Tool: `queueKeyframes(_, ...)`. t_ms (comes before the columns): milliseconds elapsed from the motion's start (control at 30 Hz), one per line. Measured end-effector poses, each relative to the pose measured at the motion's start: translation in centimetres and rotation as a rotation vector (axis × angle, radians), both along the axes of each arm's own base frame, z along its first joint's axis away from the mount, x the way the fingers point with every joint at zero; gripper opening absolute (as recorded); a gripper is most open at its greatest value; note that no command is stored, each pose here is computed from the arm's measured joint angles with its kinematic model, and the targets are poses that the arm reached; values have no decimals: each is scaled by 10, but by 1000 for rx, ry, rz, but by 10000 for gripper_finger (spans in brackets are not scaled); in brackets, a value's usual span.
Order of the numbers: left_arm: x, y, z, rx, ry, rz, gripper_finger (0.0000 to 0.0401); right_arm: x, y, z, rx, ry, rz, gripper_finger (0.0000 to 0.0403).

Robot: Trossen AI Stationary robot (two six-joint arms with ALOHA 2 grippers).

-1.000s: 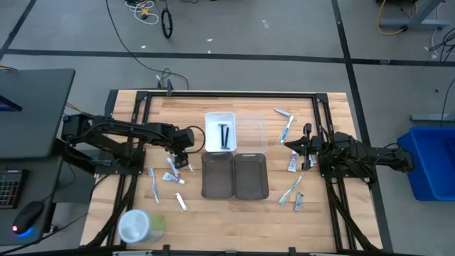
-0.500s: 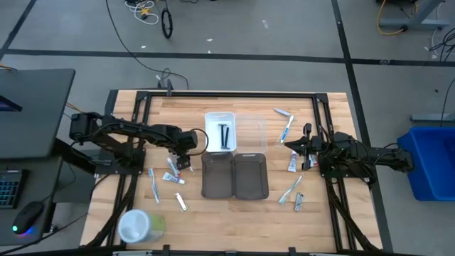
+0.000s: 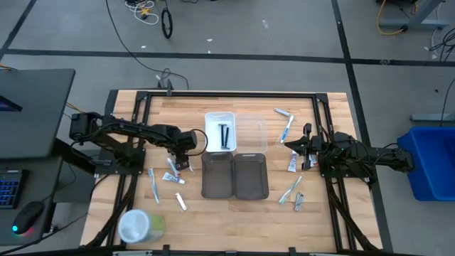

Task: Pick & Place Travel size toiletries
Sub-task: Put the silver nail cutter into the left black bin

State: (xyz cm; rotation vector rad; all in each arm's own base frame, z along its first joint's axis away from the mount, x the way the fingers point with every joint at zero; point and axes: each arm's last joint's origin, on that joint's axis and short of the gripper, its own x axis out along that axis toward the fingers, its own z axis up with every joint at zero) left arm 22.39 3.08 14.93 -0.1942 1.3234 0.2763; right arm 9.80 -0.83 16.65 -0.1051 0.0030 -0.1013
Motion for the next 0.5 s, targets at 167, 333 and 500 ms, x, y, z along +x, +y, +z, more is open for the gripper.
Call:
queueKeyframes(167,0,0,0,-1,-1,3,166,0,0,0,0,0,0,13)
queueKeyframes(333,0,0,0,-1,-1,4,131,0,0,0,0,0,0,14)
queueKeyframes(500,0,0,0,0,-2,2,103,0,0,0,0,0,0,13)
